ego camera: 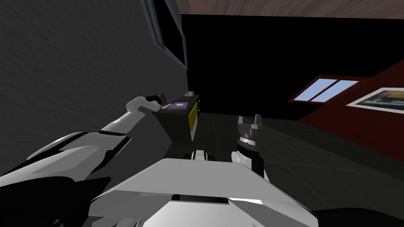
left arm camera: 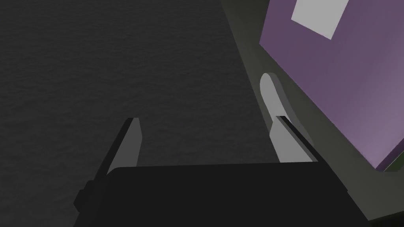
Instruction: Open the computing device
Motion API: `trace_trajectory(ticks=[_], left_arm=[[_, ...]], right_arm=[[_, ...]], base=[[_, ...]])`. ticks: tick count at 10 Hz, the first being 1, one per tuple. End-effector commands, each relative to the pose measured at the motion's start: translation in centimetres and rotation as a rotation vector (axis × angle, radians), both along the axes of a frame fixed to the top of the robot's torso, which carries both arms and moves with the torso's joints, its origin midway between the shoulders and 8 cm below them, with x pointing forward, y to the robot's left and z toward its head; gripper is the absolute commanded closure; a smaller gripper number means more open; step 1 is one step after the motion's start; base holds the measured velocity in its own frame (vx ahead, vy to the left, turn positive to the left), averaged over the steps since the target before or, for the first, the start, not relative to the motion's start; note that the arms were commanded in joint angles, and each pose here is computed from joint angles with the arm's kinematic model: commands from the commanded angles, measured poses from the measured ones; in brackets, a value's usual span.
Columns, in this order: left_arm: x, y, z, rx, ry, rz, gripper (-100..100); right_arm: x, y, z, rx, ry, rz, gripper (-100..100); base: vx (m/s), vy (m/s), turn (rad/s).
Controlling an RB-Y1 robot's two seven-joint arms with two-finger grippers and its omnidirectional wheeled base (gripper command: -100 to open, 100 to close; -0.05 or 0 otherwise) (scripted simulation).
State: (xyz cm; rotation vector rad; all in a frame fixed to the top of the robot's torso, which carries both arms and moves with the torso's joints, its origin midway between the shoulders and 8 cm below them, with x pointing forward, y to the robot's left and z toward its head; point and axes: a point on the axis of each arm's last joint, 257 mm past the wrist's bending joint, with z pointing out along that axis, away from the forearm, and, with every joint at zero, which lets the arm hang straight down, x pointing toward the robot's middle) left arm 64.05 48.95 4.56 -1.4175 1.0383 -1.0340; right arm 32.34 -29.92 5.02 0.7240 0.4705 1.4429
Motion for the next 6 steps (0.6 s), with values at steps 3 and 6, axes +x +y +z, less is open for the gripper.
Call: trace_trajectory(ticks=[3, 6], left_arm=[[1.5, 1.7, 1.0, 0.016, -0.007, 0.034, -100], [1.8, 3.4, 2.0, 0.030, -0.025, 0.061, -100]], right_arm=[[0.0, 0.0, 0.0, 0.000, 0.000, 0.000, 0], [0.0, 0.0, 0.0, 0.000, 0.000, 0.000, 0]], base=[[-0.088, 0.002, -0.010], [-0.038, 0.005, -0.090]])
